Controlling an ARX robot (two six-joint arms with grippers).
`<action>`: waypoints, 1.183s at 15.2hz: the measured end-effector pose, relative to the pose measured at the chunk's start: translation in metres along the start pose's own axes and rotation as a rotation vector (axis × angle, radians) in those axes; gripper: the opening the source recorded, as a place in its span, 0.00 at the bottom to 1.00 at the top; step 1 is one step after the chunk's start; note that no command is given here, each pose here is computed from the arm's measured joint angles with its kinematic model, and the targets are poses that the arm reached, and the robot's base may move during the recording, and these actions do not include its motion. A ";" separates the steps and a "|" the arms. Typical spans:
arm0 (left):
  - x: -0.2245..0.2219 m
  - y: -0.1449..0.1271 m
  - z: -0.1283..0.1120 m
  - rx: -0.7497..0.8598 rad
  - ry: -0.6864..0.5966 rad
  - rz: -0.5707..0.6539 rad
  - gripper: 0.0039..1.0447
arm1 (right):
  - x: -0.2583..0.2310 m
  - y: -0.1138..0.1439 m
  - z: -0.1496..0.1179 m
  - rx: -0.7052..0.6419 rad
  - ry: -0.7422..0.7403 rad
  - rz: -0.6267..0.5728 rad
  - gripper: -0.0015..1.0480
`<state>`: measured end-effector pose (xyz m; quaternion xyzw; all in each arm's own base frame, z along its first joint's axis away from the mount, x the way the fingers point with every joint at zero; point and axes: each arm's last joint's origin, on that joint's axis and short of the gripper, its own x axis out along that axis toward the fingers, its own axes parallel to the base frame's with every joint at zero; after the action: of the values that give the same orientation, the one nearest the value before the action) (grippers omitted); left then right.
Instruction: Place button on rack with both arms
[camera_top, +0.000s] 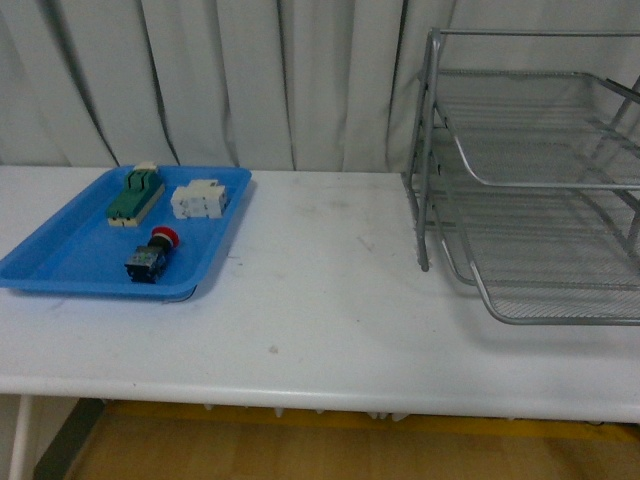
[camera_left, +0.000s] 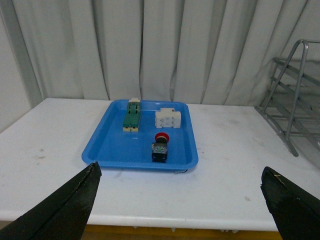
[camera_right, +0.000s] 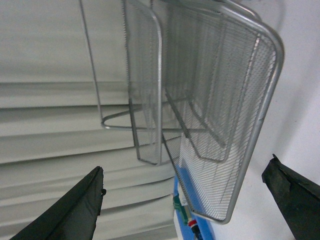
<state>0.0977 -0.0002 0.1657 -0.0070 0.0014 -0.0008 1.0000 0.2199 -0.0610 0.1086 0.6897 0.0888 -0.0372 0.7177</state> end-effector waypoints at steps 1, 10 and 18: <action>0.000 0.000 0.000 0.000 0.000 0.000 0.94 | -0.015 0.007 0.000 -0.053 0.002 0.023 0.92; 0.000 0.000 0.000 0.000 0.000 0.000 0.94 | -0.091 0.044 -0.050 -1.502 -0.190 0.085 0.02; 0.000 0.000 0.000 0.000 0.000 0.000 0.94 | -0.110 0.045 -0.067 -1.520 -0.205 0.095 0.02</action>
<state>0.0977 -0.0002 0.1657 -0.0068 0.0014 -0.0008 1.0000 0.1149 0.0000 0.1703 0.0029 -0.0066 0.0012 1.0000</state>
